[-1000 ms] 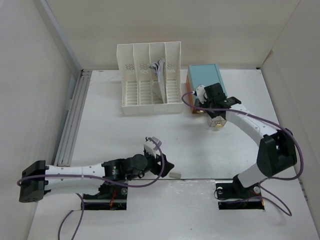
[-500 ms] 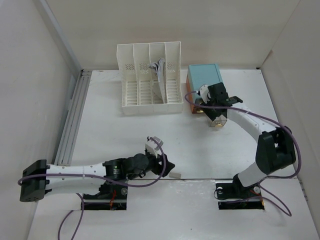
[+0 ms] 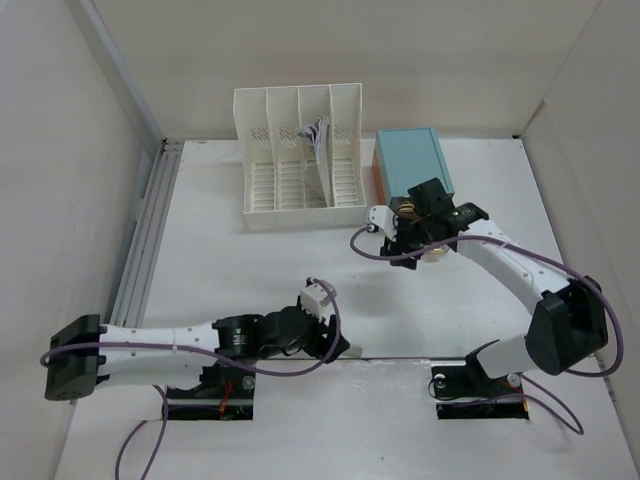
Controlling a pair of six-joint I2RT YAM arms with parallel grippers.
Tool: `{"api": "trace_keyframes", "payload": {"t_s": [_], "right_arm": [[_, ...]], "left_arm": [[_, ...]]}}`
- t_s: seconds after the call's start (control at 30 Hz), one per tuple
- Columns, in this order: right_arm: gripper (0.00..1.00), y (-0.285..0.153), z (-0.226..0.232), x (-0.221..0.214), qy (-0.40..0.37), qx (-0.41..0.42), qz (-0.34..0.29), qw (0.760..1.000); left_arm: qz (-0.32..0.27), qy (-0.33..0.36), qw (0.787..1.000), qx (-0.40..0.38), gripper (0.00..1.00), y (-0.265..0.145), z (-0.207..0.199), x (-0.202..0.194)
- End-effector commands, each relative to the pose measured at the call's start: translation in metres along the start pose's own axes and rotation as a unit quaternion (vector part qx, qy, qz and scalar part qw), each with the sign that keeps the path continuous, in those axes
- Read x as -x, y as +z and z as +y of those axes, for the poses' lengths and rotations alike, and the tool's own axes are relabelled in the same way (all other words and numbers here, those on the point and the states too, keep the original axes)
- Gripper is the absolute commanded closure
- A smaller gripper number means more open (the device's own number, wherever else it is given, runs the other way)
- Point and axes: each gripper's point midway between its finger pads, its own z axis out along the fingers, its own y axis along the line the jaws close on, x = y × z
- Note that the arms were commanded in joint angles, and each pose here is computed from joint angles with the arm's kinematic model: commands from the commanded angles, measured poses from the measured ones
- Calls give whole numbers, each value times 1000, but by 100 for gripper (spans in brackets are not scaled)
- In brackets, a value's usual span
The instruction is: Organize the desk
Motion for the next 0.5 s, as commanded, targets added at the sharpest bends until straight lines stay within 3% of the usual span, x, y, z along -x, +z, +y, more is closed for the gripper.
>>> {"api": "trace_keyframes", "payload": {"t_s": [0.0, 0.07, 0.17, 0.33, 0.47], "right_arm": [[34, -6, 1, 15, -10, 9, -30, 999], [34, -6, 4, 15, -8, 16, -32, 999], [34, -9, 7, 18, -4, 20, -38, 999], [34, -19, -4, 22, 10, -10, -50, 999], [34, -29, -8, 24, 14, -19, -65, 998]], "left_arm": [[61, -7, 998, 23, 34, 4, -10, -6], [115, 4, 990, 83, 33, 9, 5, -29], [148, 12, 979, 136, 33, 17, 10, -36], [167, 21, 971, 169, 32, 31, -7, -38], [185, 33, 952, 240, 32, 35, 2, -47]]}}
